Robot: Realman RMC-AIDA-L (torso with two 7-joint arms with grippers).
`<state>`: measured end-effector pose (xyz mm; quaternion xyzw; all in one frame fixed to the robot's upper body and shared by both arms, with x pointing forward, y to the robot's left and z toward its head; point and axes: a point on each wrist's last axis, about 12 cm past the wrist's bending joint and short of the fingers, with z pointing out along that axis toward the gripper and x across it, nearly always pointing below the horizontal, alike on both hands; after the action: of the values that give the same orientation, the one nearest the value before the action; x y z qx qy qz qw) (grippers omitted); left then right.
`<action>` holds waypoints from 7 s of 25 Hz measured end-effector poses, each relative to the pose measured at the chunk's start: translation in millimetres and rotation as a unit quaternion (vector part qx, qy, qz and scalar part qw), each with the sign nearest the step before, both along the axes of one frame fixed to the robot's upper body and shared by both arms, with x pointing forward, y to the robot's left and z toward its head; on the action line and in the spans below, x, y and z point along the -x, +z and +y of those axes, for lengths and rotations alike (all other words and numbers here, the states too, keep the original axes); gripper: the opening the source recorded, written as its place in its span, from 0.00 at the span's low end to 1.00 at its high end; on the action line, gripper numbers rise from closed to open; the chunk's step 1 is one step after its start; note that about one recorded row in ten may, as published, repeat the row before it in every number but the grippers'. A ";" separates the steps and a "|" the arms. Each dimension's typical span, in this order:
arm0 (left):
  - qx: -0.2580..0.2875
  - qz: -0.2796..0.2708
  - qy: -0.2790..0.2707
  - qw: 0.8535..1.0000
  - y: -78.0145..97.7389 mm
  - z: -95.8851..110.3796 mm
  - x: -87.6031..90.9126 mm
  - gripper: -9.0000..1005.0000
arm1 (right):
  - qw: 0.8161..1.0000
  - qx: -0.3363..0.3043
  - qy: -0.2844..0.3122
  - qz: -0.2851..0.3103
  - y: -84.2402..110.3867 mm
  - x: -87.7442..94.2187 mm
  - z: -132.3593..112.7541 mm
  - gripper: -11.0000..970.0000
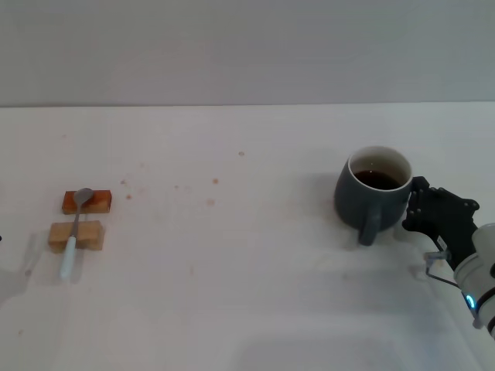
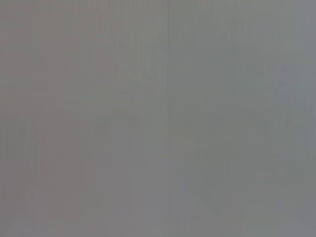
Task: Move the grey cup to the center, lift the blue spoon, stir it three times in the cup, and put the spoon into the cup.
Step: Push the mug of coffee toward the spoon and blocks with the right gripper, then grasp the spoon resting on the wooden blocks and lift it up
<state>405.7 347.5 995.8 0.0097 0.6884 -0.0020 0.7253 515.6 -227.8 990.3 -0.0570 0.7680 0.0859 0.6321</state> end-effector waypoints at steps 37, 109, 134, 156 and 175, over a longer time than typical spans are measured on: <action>0.000 -0.002 -0.002 1.000 0.7 -0.7 -2.1 0.80 | 0.999 0.015 0.043 -0.003 8.2 -17.6 16.6 0.01; 0.000 -0.004 -0.004 1.000 1.6 -1.6 -4.8 0.80 | 0.993 0.021 0.118 0.017 23.7 -42.4 62.2 0.01; 0.000 -0.008 -0.010 1.000 2.9 -3.5 -9.0 0.80 | 0.985 0.022 0.171 0.026 26.7 -36.7 89.3 0.01; 0.000 -0.003 -0.005 1.000 1.2 -1.7 -3.9 0.79 | 0.981 0.021 0.192 0.014 27.2 -27.9 95.8 0.01; 0.021 0.007 -0.064 0.998 -4.6 -23.7 27.0 0.79 | 0.995 0.014 0.041 -0.085 13.8 13.6 -0.8 0.01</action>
<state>378.7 323.8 991.3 0.0387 0.6912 -0.0625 0.7189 502.0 -228.6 1004.1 -0.1049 0.7100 0.0957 0.6898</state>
